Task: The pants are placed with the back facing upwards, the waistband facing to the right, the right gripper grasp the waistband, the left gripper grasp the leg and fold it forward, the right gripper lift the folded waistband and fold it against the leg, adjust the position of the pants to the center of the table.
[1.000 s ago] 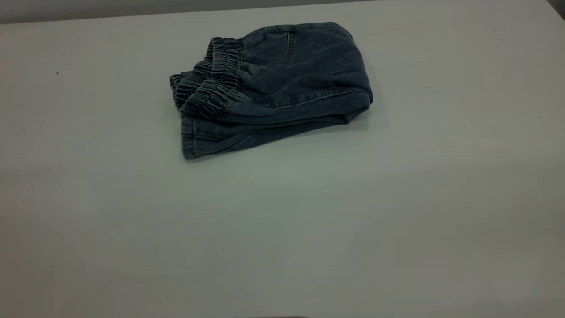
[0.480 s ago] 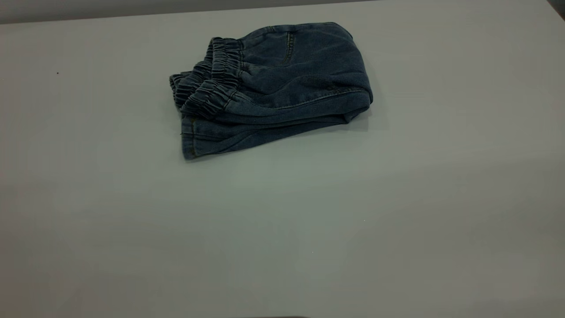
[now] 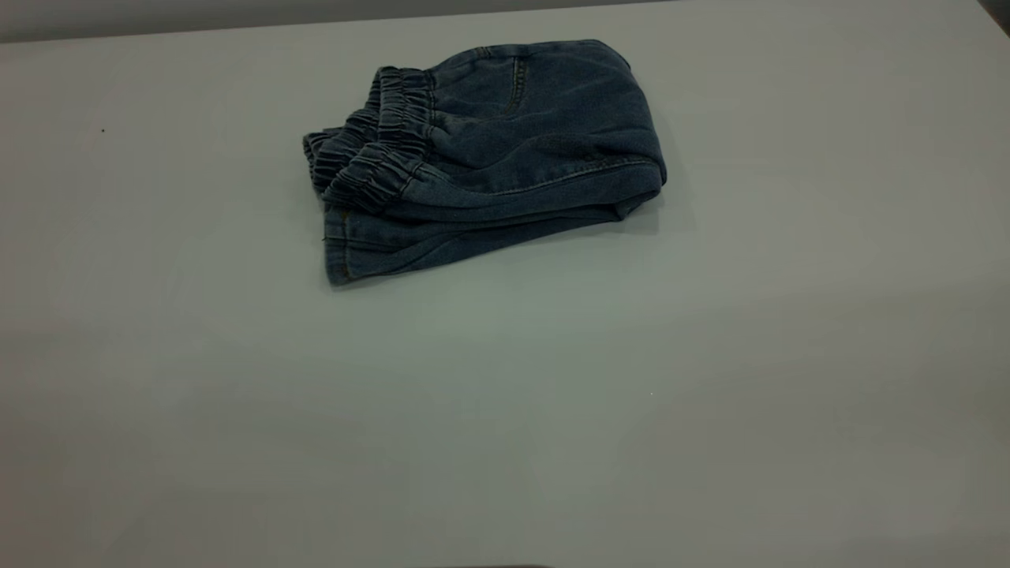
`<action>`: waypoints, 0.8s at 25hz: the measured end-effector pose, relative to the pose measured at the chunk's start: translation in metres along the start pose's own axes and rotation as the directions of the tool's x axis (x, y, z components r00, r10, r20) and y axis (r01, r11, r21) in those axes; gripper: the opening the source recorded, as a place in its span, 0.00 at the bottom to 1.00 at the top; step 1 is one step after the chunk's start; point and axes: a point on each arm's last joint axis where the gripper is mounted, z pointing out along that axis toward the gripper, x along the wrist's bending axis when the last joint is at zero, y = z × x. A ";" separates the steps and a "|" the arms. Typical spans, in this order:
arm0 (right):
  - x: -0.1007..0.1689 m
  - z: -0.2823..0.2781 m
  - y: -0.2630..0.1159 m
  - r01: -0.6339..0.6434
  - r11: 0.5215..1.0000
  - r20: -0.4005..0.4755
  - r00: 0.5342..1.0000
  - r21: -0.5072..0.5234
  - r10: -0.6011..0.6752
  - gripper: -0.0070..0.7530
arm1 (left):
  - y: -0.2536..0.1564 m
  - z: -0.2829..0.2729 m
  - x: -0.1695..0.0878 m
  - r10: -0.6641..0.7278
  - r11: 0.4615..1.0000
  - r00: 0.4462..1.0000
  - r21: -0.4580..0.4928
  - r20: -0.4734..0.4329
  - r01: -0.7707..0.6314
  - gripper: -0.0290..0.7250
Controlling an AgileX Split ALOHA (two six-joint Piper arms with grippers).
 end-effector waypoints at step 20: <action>0.000 0.000 0.000 0.000 1.000 0.000 1.000 0.000 0.000 0.76 | -0.001 -0.001 -0.017 0.095 0.995 0.979 -0.006 0.183 -0.096 0.72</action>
